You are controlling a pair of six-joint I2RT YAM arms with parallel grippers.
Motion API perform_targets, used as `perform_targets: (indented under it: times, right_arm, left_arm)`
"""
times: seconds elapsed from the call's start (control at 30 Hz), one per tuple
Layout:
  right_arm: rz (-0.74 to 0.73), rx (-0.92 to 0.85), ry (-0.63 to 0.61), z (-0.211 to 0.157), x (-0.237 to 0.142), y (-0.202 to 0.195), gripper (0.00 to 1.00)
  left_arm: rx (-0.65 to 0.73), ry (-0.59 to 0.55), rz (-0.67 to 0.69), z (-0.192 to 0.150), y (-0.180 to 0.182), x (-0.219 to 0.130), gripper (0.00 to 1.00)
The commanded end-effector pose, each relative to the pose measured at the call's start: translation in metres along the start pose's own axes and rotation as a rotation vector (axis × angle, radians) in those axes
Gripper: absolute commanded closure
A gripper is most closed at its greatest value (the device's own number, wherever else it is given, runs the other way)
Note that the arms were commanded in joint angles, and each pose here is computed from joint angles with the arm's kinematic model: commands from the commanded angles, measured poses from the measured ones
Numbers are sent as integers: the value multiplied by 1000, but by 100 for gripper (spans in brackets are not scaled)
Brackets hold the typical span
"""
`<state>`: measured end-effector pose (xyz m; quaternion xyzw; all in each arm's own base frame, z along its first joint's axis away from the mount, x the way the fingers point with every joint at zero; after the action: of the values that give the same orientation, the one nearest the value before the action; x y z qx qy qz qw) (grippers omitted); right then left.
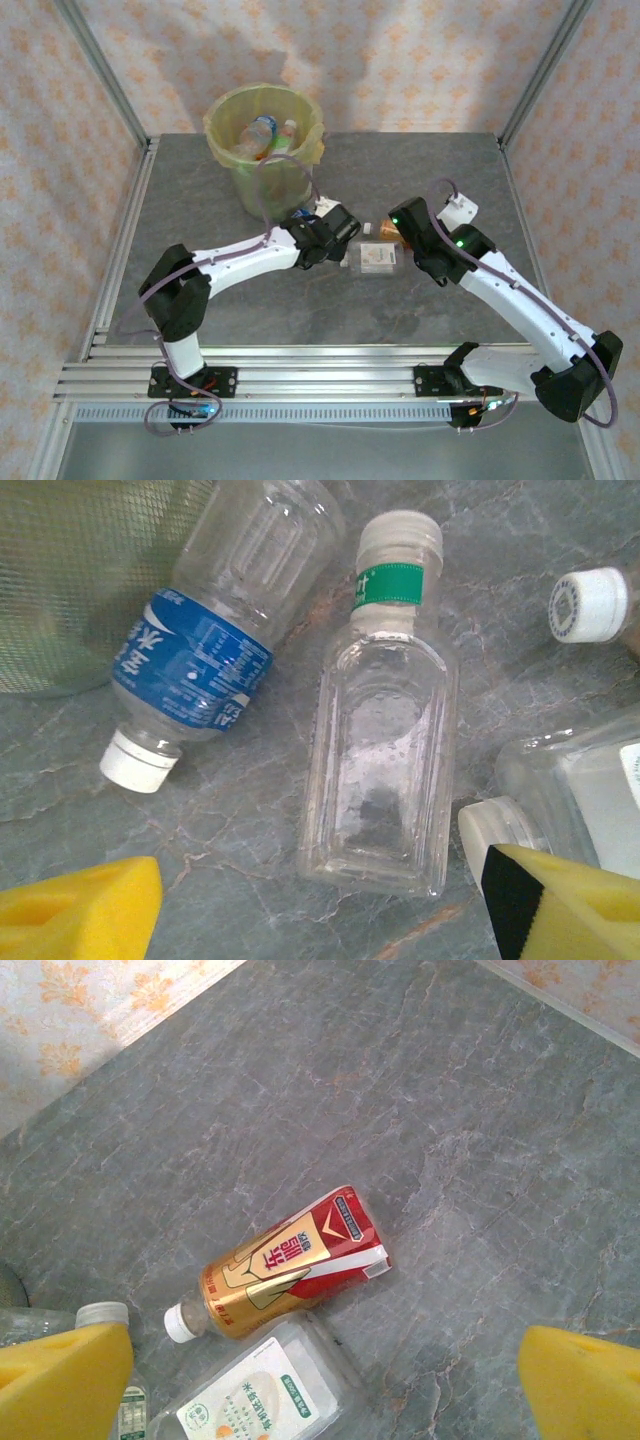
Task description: Put the plastic bottles in the bin
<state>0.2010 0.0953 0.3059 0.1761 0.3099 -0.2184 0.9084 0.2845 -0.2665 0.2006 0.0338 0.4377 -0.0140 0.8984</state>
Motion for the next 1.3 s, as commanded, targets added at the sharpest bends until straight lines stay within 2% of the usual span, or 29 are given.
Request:
perform_targets:
  times: [0.0,0.13,0.23,0.73,0.97,1.27]
  right_arm:
    - [-52,-5,-30,-1,2,-7,1]
    - [-54,-8,-30,-2,3,-7,1]
    - [-58,-10,-30,-2,4,-8,1]
    - [-63,-12,-24,-6,8,-8,1]
    - [-62,-12,-19,-8,9,-8,1]
    - [-61,-15,-12,-8,11,-6,1]
  left_arm:
    - [-13,6,18,2,-6,6,16]
    - [1,12,36,2,-13,18,18]
    - [-1,13,60,4,-16,24,23]
    - [-19,51,104,10,-17,56,24]
    - [-24,77,99,6,-16,65,28]
    - [-21,109,99,1,-17,79,23]
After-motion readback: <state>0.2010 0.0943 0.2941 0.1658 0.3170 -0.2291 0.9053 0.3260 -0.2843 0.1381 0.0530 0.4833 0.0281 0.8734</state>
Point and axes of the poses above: each hand's point on the last joint's axis, 136 mm out from that joint toward the fingers, its own x axis out along the fingers, its own y axis along the line the jaws close on, z = x × y, the point moved 10 cm from there along -x, back along the fingers, and after that the axes turned 6 degrees about -x, right-handed, at the moved point
